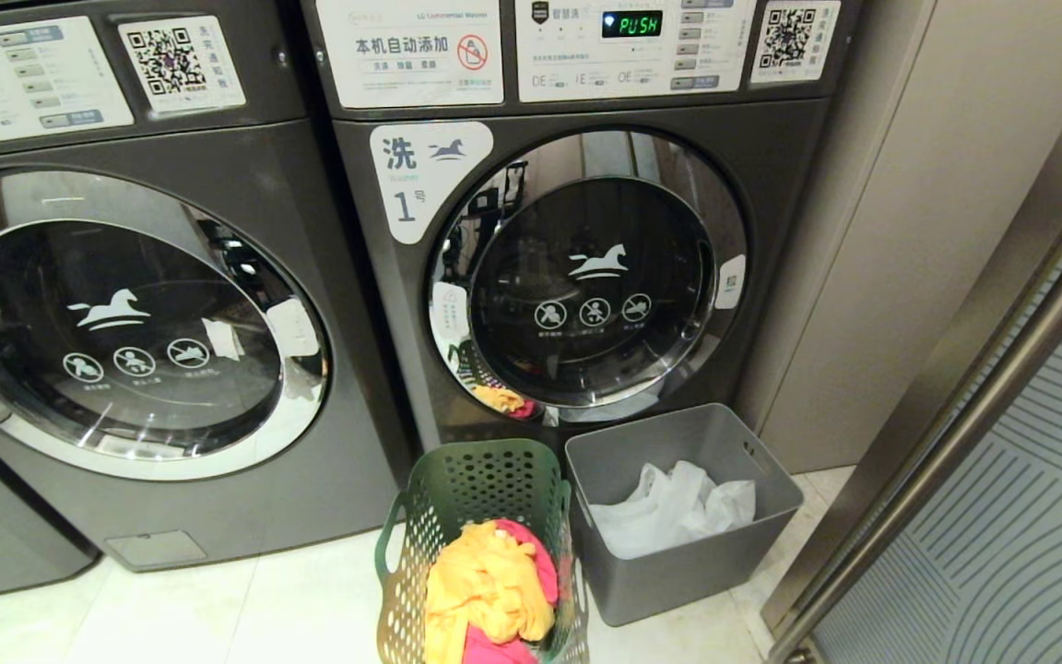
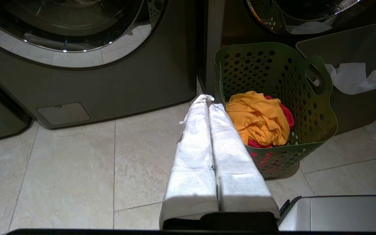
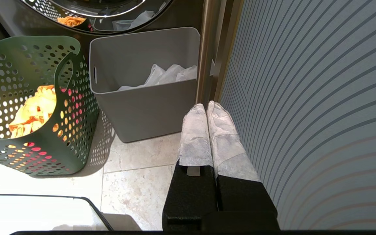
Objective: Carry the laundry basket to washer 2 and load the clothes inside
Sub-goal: Open the lid of the washing machine
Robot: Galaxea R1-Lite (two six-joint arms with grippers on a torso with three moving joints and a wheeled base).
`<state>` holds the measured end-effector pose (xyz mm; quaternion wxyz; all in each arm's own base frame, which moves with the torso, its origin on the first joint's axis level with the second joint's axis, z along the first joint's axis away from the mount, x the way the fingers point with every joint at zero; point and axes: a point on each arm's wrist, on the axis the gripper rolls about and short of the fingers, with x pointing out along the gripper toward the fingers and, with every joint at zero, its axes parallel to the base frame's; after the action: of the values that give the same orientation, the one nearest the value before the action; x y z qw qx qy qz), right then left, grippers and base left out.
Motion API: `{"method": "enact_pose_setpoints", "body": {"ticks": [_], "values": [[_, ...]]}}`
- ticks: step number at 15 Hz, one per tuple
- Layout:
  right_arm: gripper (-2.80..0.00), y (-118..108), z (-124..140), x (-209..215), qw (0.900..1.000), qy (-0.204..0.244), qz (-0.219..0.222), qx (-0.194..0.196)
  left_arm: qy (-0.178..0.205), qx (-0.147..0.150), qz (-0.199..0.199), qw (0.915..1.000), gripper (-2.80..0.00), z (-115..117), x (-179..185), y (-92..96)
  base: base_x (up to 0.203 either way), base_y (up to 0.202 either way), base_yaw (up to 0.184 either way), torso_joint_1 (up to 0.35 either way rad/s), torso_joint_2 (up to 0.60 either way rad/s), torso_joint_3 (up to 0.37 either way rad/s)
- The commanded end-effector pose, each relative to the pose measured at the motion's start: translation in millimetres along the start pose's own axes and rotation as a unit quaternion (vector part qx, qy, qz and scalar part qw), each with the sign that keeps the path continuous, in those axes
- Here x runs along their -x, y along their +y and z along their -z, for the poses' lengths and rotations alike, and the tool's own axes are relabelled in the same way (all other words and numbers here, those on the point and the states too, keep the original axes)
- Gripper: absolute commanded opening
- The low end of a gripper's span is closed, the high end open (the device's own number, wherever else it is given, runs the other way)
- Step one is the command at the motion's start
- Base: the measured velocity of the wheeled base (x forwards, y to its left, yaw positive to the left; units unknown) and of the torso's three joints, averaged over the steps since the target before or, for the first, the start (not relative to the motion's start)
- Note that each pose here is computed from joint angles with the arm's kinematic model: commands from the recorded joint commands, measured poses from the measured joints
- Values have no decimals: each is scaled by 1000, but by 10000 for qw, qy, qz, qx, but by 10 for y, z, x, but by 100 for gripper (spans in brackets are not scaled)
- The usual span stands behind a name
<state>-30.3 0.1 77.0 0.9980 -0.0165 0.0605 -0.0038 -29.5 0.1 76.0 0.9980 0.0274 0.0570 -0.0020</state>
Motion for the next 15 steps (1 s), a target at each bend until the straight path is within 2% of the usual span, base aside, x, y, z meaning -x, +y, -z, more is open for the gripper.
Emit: {"method": "enact_pose_setpoints", "body": {"ticks": [1,6,12,15], "values": [[-280,0,1,-1,10000,17,-2,3,12,-4,3,10000,-280,1,-1,0,0,0,0,0,0,0],[-280,0,1,0,10000,10,5,2,13,-18,-4,10000,-280,1,-1,0,0,0,0,0,0,0],[-280,0,1,0,10000,9,-8,3,12,-3,4,10000,-280,1,-1,0,177,0,-2,5,2,2],[-280,1,1,0,10000,9,-6,18,12,5,4,10000,-280,1,-1,0,19,0,0,4,1,0]]}}
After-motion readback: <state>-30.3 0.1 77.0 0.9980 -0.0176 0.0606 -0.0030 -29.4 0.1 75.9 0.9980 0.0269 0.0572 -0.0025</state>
